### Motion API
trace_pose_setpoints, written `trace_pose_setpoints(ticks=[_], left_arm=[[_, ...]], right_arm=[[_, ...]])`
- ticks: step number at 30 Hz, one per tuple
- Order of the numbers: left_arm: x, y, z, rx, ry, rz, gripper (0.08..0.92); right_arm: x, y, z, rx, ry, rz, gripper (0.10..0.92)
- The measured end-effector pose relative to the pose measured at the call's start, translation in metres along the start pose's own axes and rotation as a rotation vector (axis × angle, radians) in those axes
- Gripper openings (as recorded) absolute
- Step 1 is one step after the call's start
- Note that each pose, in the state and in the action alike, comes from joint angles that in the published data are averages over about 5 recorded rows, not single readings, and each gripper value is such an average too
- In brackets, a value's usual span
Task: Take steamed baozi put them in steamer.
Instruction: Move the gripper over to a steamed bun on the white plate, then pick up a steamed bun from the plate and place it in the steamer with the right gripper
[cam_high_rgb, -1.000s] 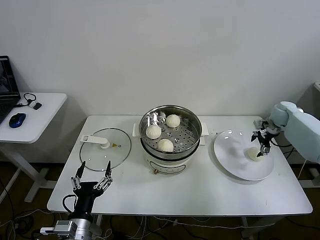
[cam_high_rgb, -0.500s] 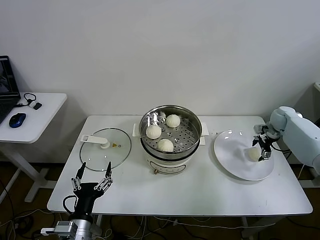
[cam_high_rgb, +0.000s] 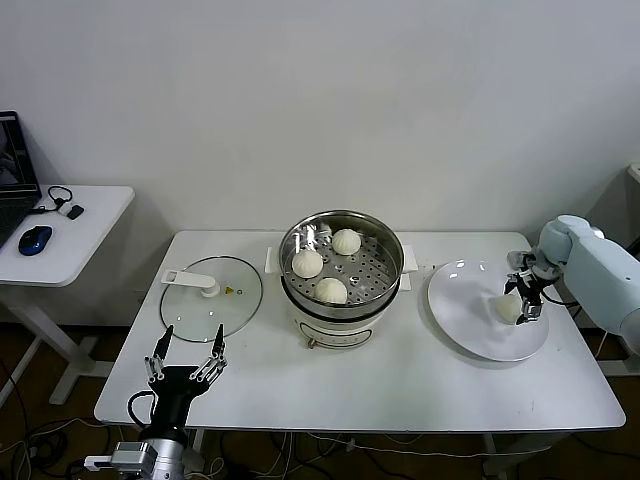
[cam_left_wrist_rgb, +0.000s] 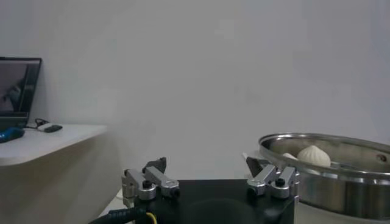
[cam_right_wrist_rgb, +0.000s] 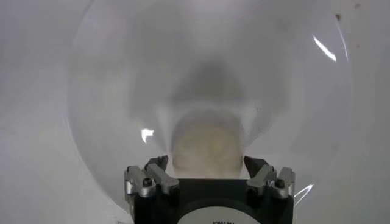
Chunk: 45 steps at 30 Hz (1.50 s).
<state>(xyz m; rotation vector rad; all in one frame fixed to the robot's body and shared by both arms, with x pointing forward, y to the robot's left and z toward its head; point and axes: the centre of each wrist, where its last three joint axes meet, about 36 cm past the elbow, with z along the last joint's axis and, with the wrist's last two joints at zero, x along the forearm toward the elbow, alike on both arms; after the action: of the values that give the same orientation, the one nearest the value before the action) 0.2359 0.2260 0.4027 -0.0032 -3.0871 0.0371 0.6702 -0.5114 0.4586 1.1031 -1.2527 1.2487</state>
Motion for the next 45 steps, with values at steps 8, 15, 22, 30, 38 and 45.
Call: trace_pose_setpoints(ticks=[8, 15, 22, 30, 38, 45], left_arm=[[0.000, 0.000, 0.000, 0.000, 0.002, -0.004, 0.823], [0.000, 0.000, 0.000, -0.001, 0.004, -0.006, 0.823], [-0.002, -0.002, 0.001, 0.000, 0.004, -0.005, 0.823], [-0.004, -0.002, 0.002, 0.002, 0.003, -0.004, 0.823], [-0.008, -0.007, 0.005, 0.010, 0.003, 0.007, 0.823], [-0.010, -0.012, 0.006, 0.014, 0.000, 0.020, 0.823]], right_arm=[[0.000, 0.000, 0.000, 0.004, -0.002, -0.012, 0.700], [0.003, 0.000, 0.001, 0.009, 0.000, -0.016, 0.679], [0.022, -0.007, -0.003, 0.022, -0.008, -0.006, 0.679], [0.070, -0.029, -0.027, 0.050, -0.052, 0.032, 0.679], [0.142, -0.053, -0.068, 0.090, -0.115, 0.079, 0.679], [0.207, -0.063, -0.107, 0.128, -0.177, 0.109, 0.679]])
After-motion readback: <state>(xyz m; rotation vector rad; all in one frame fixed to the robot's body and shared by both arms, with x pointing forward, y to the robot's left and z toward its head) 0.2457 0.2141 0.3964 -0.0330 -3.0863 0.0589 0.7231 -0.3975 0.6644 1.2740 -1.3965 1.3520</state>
